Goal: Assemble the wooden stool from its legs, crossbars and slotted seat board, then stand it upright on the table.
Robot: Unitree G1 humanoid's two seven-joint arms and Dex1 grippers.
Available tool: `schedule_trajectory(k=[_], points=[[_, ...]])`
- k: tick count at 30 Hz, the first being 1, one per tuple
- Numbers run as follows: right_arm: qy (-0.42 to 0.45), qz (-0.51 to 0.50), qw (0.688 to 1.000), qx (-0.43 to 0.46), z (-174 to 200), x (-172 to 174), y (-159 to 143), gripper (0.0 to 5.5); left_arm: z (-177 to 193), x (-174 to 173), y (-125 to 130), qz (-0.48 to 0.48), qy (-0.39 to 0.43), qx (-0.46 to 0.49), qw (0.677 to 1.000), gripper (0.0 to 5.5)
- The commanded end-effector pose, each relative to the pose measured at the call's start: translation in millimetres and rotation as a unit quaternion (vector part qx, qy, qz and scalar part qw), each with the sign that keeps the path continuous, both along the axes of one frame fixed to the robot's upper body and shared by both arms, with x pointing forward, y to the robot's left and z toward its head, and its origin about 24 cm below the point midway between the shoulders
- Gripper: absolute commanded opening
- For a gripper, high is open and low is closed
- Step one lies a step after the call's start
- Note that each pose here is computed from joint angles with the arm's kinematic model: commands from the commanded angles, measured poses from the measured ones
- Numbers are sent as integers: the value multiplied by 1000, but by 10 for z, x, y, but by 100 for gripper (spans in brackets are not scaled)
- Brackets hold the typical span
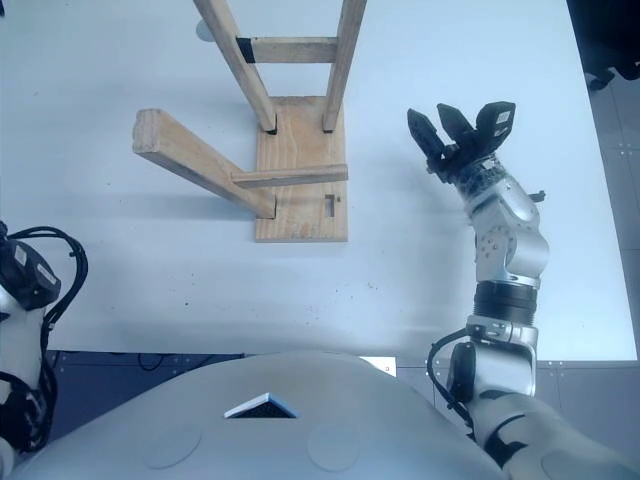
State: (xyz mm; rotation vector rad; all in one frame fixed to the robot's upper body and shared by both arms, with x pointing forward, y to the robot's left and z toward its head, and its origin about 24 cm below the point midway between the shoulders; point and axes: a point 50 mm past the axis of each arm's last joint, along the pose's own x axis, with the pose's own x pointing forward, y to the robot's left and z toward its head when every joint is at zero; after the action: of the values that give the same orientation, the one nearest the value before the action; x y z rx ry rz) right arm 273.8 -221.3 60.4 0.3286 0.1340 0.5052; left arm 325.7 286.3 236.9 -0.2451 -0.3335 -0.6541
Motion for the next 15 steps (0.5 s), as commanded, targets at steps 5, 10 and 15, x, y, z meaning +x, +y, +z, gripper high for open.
schedule_trajectory(k=[5, 10, 15], points=[[-171, 178, 956, 157, 1431, 344, 408, 329, 156, -111, -821, -237, -17, 1, 971, 199], [-189, 318, 898, 238, 1866, 208, 849, 329, -57, -126, -970, -277, 4, 10, 961, 199], [-177, 359, 881, 251, 1924, 179, 1020, 329, -169, -168, -999, -336, 50, 7, 940, 199]])
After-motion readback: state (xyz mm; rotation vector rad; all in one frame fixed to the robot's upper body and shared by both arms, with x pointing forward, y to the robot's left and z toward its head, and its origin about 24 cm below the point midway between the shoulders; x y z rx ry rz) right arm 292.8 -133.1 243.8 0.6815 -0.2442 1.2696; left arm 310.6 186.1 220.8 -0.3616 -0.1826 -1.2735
